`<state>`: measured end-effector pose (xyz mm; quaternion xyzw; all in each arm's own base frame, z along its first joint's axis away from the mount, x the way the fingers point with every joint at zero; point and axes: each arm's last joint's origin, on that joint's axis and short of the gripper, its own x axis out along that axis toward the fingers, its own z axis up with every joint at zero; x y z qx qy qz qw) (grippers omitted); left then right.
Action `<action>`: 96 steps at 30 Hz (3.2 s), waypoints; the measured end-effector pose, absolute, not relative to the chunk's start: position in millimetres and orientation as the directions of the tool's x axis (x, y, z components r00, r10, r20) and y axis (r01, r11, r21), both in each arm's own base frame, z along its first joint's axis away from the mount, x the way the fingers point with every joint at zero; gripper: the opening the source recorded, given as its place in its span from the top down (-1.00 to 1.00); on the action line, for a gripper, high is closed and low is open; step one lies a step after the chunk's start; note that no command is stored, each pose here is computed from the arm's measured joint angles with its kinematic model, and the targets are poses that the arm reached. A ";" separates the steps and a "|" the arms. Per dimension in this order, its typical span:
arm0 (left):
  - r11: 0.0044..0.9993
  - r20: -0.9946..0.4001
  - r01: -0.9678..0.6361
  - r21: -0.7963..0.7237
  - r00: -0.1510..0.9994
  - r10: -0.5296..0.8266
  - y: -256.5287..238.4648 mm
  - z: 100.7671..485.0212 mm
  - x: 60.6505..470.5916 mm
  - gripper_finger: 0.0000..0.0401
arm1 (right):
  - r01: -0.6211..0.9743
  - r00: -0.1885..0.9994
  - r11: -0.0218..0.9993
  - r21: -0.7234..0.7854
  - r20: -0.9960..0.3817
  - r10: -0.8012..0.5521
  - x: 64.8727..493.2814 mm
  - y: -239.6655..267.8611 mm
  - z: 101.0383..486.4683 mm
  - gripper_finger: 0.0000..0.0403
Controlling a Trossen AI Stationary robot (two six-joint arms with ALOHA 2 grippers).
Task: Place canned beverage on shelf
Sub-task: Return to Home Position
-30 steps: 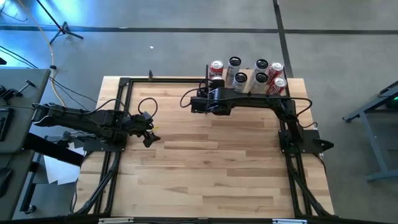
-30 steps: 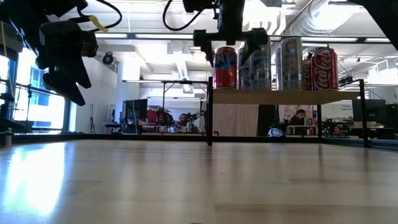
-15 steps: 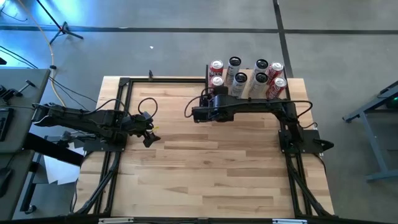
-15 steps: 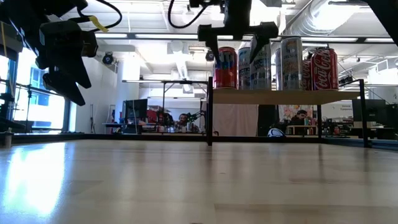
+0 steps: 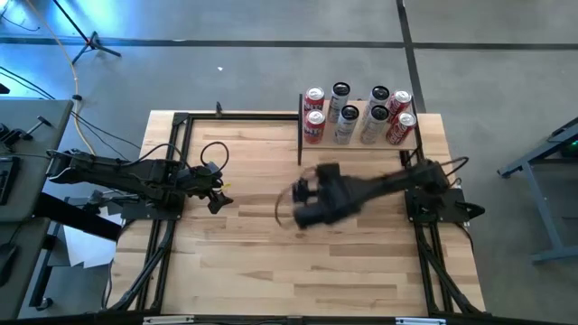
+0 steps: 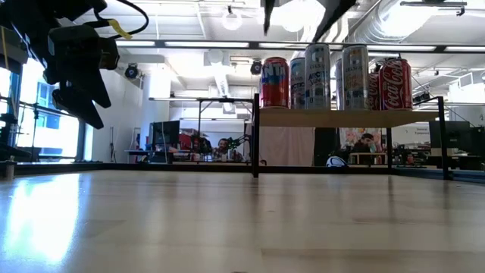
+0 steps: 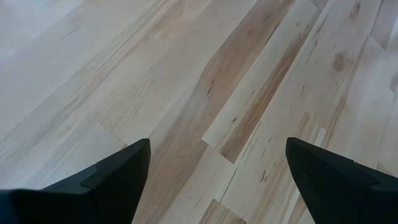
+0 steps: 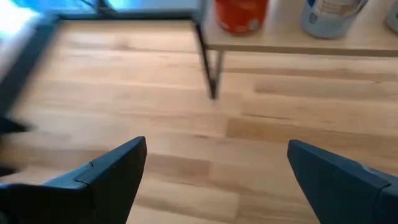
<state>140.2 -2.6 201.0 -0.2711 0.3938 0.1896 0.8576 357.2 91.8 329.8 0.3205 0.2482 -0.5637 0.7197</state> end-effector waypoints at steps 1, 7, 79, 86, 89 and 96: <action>0.781 -0.778 -0.538 -0.316 0.619 0.111 -2.6 201.0 140.3 -0.75 | 0.960 0.280 0.183 0.212 -0.689 -0.668 352.1 104.3 333.1 -0.88; 0.781 -0.778 -0.539 -0.316 0.618 0.112 -2.6 201.0 140.3 -0.75 | 0.875 0.482 0.398 0.276 -0.425 -0.766 327.0 163.2 342.4 -0.88; 0.781 -0.778 -0.538 -0.316 0.619 0.112 -2.6 201.0 140.3 -0.75 | -0.058 0.996 0.996 0.074 0.066 0.053 131.9 28.6 262.1 -0.98; 0.781 -0.778 -0.538 -0.316 0.619 0.112 -2.6 201.0 140.3 -0.75 | -0.101 0.995 0.986 0.132 0.011 0.101 111.6 24.7 257.8 -0.98; 0.781 -0.778 -0.538 -0.316 0.619 0.112 -2.6 201.0 140.3 -0.75 | -0.111 0.994 0.985 0.131 0.006 0.111 104.9 23.2 257.1 -0.98; 0.781 -0.778 -0.538 -0.316 0.619 0.112 -2.6 201.0 140.3 -0.75 | -0.111 0.994 0.985 0.134 0.026 0.108 96.0 20.8 258.3 -0.98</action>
